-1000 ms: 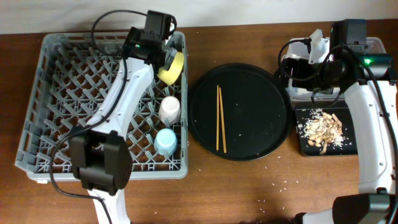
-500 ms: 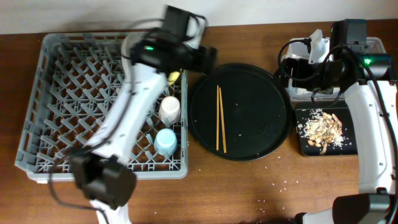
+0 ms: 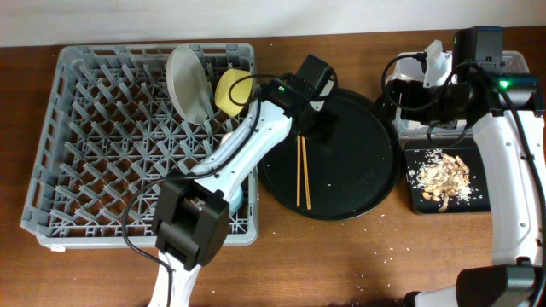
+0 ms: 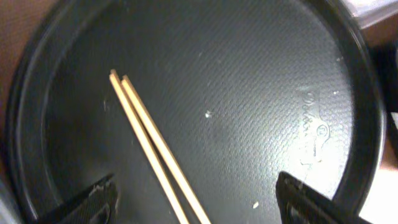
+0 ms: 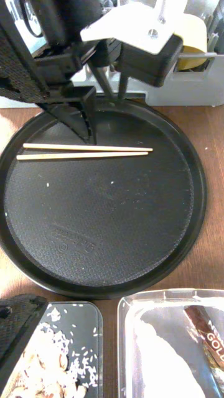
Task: Sort waste into correct bins and load items into the dishwasher rack
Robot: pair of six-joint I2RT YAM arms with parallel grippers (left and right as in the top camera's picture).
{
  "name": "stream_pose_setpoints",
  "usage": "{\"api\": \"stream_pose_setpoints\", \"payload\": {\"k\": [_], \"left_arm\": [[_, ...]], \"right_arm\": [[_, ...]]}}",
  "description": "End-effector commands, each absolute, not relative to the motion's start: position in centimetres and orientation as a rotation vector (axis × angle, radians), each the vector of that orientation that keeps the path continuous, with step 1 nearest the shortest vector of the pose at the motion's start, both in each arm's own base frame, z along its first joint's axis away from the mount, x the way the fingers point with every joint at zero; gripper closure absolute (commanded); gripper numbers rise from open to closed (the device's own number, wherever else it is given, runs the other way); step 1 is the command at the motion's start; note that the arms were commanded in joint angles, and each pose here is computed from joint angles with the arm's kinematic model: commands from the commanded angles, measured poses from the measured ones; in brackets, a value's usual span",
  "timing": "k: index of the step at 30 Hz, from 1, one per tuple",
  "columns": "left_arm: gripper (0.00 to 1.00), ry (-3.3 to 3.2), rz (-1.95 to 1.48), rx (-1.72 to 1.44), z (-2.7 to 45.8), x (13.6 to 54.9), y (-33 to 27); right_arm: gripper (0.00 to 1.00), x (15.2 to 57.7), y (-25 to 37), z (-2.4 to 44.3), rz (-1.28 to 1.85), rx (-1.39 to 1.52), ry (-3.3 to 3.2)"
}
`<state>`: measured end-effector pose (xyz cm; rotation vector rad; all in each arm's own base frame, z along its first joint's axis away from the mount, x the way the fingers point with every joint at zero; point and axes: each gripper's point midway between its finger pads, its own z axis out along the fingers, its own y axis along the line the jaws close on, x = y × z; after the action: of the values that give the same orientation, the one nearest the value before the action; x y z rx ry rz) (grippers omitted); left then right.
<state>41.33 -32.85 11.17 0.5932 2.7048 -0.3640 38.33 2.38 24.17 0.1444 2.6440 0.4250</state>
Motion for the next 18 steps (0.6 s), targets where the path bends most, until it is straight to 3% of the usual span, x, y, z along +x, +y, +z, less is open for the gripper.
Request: {"api": "stream_pose_setpoints", "payload": {"k": [1,2,3,6,9,18], "left_arm": [[0.15,2.8,-0.084,0.183,8.7,41.7,-29.2],[0.14,2.808,-0.026,0.133,8.3,41.7,-28.4],[0.06,2.821,0.016,0.096,7.8,41.6,-27.8],[0.07,2.867,0.063,0.064,5.6,41.1,-27.5],[0.21,2.888,0.07,0.031,4.5,41.0,-27.5],[0.44,2.973,-0.021,0.045,2.7,39.9,-28.5]], "right_arm": [[0.02,38.6,2.1,24.2,0.413,0.156,2.641],[0.02,38.6,2.1,24.2,0.413,0.156,2.641],[0.02,38.6,2.1,24.2,0.412,0.156,2.641],[0.02,38.6,2.1,24.2,0.413,0.156,2.641],[0.02,38.6,2.1,24.2,0.413,0.156,2.641],[0.02,38.6,2.1,24.2,0.413,0.156,2.641]]}}
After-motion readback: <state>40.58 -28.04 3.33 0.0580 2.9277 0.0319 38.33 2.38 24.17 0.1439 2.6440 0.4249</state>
